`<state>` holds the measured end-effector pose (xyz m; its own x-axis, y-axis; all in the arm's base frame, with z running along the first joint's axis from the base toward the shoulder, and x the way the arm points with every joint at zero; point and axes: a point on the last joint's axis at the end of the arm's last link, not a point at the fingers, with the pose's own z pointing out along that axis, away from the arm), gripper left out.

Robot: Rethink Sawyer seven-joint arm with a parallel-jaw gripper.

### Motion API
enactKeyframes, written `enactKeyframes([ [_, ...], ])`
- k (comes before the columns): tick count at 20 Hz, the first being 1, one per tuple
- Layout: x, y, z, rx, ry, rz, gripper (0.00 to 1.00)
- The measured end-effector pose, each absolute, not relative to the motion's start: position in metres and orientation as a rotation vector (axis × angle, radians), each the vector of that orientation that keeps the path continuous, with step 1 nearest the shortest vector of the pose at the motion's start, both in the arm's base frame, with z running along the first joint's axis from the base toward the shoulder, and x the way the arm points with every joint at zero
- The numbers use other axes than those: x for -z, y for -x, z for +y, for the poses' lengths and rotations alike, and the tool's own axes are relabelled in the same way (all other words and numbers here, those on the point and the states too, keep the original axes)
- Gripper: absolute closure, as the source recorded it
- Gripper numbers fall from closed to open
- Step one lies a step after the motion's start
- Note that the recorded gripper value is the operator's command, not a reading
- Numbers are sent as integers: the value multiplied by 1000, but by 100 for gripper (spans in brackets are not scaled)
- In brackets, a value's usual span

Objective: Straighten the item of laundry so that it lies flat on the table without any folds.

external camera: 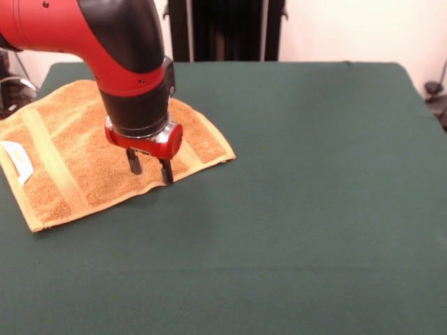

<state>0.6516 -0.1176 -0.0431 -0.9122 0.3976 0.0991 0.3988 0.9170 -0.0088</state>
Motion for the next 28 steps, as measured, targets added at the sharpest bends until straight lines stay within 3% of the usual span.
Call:
enactKeyframes([
  [9, 43, -650, -115, -14, 686, -2994, 0],
  [10, 43, -649, -113, -45, 682, -3011, 100],
  [28, 43, -646, -120, -45, 776, -3040, 100],
])
